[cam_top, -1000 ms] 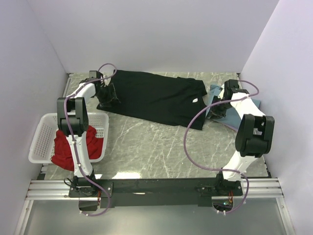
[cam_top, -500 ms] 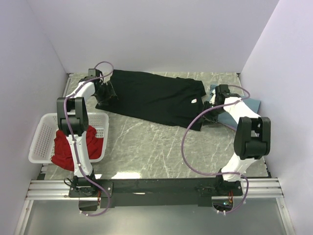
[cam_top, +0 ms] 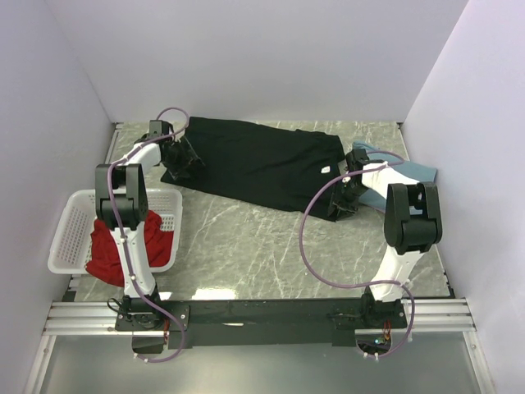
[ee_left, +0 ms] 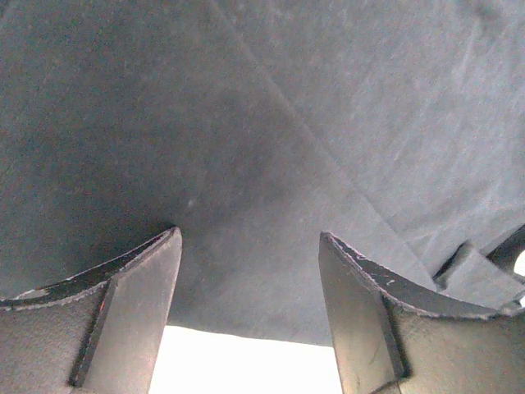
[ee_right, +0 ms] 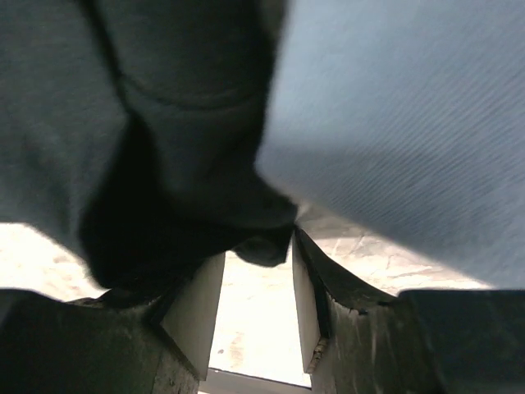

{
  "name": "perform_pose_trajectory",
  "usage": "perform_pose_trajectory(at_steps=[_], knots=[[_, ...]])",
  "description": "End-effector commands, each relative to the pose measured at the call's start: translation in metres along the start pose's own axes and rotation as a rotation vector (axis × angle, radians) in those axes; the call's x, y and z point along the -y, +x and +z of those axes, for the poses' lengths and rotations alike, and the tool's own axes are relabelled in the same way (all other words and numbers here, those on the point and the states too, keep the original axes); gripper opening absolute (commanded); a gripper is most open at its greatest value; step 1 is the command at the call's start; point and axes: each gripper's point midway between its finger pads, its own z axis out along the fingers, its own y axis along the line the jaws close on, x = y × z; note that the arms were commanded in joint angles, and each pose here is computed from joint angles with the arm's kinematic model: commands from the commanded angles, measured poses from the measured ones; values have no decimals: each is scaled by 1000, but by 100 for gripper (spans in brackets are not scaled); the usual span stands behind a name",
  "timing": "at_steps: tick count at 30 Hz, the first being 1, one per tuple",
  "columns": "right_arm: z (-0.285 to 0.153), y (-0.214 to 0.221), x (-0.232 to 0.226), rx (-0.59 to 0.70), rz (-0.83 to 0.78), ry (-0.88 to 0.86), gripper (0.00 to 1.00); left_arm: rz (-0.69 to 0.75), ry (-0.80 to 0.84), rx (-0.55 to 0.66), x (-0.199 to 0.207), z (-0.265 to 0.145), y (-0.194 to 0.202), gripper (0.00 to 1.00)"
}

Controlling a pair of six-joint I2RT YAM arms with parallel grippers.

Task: Fold and stack the t-shirts
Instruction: Fold the tshirt

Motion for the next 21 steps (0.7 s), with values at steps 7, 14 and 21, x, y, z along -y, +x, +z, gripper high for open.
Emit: perform_pose_trajectory(at_steps=[7,14,21], knots=[[13,-4,17,3,45,97,42,-19,-30,-1,-9,20,-3,74],[19,9,15,-52,21,94,10,0,-93,-21,-25,22,6,74],[-2,44,-5,-124,-38,51,0,17,-196,10,-53,12,-8,75]])
